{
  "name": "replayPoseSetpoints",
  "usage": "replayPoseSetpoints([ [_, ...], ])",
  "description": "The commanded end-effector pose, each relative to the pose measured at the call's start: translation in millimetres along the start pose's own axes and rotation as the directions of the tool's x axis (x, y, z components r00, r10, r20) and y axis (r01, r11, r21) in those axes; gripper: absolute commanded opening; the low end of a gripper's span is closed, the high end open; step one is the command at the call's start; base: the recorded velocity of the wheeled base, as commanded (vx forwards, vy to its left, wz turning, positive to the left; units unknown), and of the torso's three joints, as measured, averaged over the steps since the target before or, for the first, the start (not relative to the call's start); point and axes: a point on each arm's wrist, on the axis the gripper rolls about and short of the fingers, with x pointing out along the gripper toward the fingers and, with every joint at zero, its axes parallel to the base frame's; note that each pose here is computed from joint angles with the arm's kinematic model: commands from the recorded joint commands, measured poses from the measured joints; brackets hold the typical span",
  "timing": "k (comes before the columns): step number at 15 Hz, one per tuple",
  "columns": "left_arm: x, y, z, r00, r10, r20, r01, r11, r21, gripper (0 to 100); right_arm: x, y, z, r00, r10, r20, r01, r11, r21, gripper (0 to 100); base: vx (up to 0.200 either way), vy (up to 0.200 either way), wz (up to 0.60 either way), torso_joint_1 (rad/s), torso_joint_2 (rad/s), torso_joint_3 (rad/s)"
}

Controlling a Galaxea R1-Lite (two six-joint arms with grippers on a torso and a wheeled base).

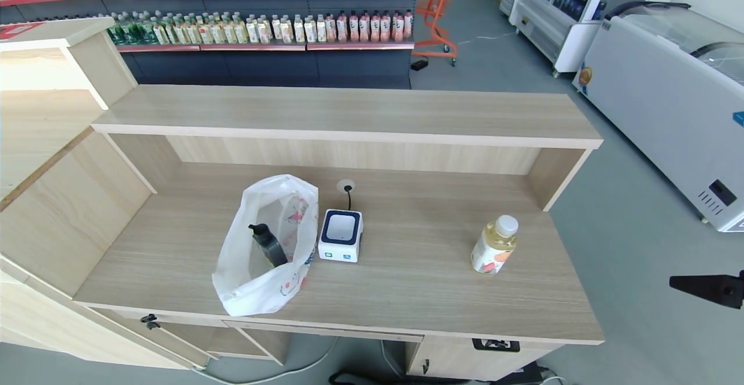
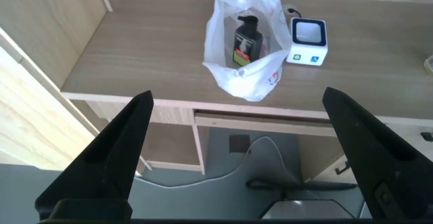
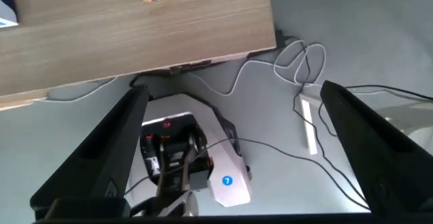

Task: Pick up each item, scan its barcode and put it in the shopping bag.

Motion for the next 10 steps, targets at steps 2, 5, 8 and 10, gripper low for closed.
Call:
replayPoseSetpoints([
  [2,0.0,0.0,0.0,1.0,0.0,0.0,0.0,1.0,-0.001,100,27.2,0.5,0.1,0.991,-0.073,-0.112,0.063,0.994,-0.094,100,0.0,0.0,0.0,0.0,0.0,0.0],
  [5,0.0,0.0,0.0,1.0,0.0,0.0,0.0,1.0,-0.001,100,48.0,7.4,1.0,0.981,-0.02,-0.194,-0.017,0.982,-0.187,100,0.0,0.0,0.0,0.0,0.0,0.0],
  [8,0.0,0.0,0.0,1.0,0.0,0.0,0.0,1.0,-0.001,100,89.7,14.3,3.8,0.976,0.049,-0.214,-0.088,0.98,-0.177,100,0.0,0.0,0.0,0.0,0.0,0.0],
  [10,0.0,0.0,0.0,1.0,0.0,0.0,0.0,1.0,-0.001,100,115.7,19.5,7.8,0.988,0.105,-0.112,-0.124,0.976,-0.181,100,0.0,0.0,0.0,0.0,0.0,0.0],
])
